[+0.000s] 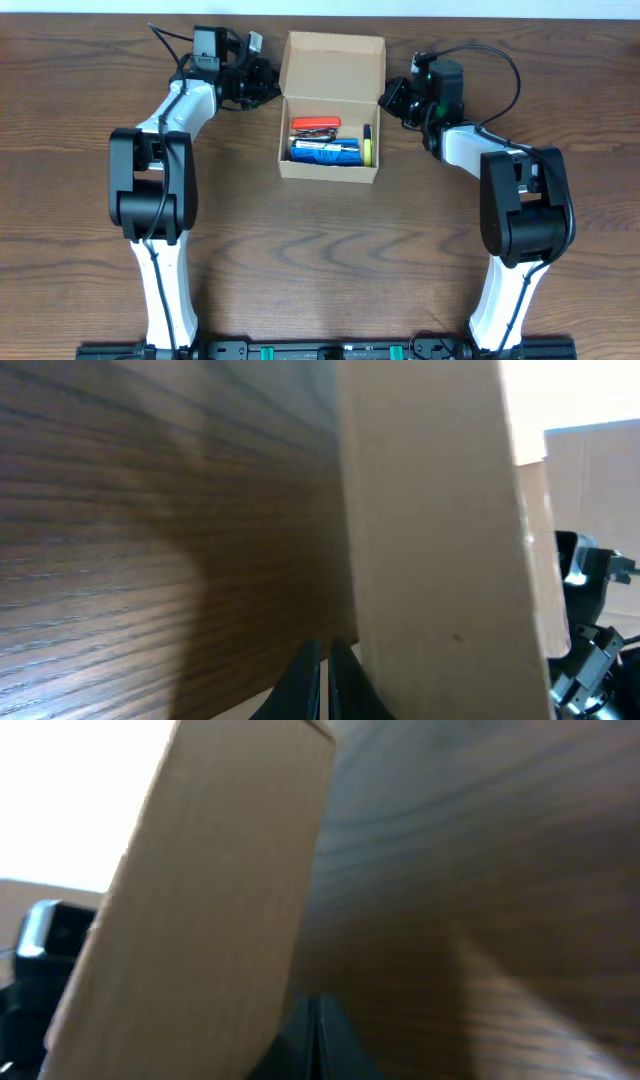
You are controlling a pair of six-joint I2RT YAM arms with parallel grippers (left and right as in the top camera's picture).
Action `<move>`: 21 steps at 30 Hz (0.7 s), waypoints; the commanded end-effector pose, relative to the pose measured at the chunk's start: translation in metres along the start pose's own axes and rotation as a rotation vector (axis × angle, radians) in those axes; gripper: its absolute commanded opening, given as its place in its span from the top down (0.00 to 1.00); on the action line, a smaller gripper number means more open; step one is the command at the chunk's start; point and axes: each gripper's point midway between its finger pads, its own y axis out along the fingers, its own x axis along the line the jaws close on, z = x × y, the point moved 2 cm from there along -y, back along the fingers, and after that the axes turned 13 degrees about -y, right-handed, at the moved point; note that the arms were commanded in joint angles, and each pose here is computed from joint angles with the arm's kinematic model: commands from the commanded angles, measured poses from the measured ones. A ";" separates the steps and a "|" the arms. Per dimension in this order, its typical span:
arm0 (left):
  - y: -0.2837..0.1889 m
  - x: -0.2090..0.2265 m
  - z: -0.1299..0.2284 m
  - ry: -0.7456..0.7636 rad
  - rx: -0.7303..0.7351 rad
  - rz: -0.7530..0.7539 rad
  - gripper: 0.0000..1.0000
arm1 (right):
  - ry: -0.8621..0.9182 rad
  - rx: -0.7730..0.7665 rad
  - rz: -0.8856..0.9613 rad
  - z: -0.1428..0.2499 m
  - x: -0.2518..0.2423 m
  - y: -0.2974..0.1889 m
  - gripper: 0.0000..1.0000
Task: Pack container
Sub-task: 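Push the lid flaps down toward the box with both grippers, then press the lid closed from both sides with both grippers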
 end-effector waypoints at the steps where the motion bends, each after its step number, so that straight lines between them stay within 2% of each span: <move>1: -0.006 -0.004 -0.005 0.005 0.020 0.048 0.94 | -0.067 0.028 -0.112 -0.004 0.013 -0.003 0.99; 9: -0.026 -0.026 -0.009 0.085 0.040 0.159 0.94 | -0.185 0.061 -0.277 -0.003 0.032 -0.014 0.99; 17: -0.056 -0.073 -0.007 0.276 -0.011 0.203 0.94 | -0.301 0.037 -0.454 -0.011 0.062 -0.026 0.99; 21: -0.067 -0.089 -0.004 0.329 -0.028 0.215 0.94 | -0.292 0.042 -0.456 -0.010 0.062 -0.026 0.99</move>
